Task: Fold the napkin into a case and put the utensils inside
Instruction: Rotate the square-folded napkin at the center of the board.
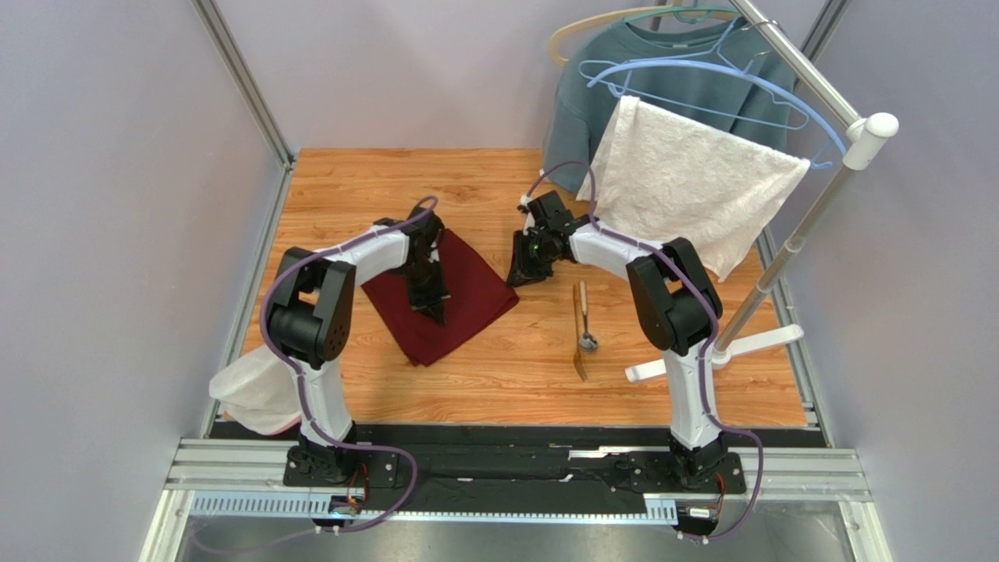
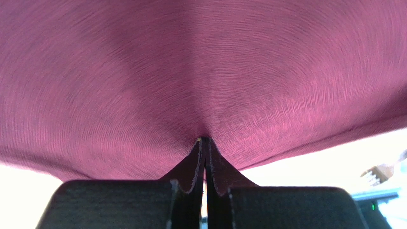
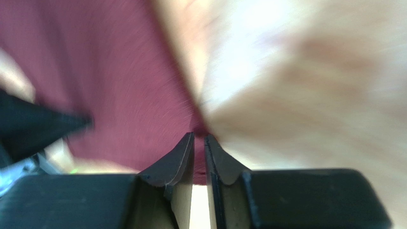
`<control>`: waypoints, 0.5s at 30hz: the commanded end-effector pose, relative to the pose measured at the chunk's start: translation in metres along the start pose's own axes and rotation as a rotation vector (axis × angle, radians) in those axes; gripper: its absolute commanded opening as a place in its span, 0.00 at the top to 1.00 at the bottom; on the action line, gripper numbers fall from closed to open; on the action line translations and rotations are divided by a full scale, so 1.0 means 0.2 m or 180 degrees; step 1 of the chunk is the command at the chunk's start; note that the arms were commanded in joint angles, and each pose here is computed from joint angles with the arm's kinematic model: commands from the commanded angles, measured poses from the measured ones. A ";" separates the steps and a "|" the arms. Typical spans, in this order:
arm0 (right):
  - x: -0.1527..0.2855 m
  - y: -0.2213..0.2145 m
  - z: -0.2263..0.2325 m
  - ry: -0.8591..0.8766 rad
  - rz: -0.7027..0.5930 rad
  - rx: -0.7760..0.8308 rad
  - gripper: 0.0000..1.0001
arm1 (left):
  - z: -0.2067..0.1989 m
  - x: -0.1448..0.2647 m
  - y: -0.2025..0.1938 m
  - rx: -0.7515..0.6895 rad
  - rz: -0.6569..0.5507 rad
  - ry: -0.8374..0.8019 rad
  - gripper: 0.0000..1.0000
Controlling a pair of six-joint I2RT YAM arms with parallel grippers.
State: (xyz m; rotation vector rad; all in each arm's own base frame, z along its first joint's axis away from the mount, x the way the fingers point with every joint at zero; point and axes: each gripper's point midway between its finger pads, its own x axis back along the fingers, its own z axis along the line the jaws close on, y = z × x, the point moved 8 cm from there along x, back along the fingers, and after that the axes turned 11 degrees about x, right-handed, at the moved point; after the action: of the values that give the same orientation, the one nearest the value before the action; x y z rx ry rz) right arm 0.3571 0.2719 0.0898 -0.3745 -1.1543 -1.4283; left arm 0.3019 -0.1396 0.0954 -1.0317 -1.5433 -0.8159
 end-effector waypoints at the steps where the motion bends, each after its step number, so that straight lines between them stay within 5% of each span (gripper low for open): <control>1: 0.07 0.14 -0.16 -0.0553 -0.0162 0.0411 0.80 | -0.19 0.05 -0.23 -0.0086 0.0255 -0.0564 0.96; 6: 0.24 0.23 -0.06 -0.0522 -0.0326 0.0574 0.75 | -0.29 0.34 -0.22 -0.0277 0.0018 -0.1186 0.86; 12: 0.32 0.18 0.16 0.0287 -0.0360 0.0459 0.66 | -0.14 0.61 0.22 -0.0063 -0.0339 -0.1652 0.71; 15: 0.23 0.09 0.26 0.0686 -0.0239 0.0402 0.65 | -0.11 0.67 0.45 -0.0070 -0.0434 -0.1847 0.54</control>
State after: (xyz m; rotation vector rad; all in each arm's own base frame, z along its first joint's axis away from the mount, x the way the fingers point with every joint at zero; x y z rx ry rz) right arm 0.3674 0.2598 0.1427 -0.2433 -1.2610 -1.4164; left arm 0.3504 -0.1273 0.2172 -1.1821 -2.0480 -0.6720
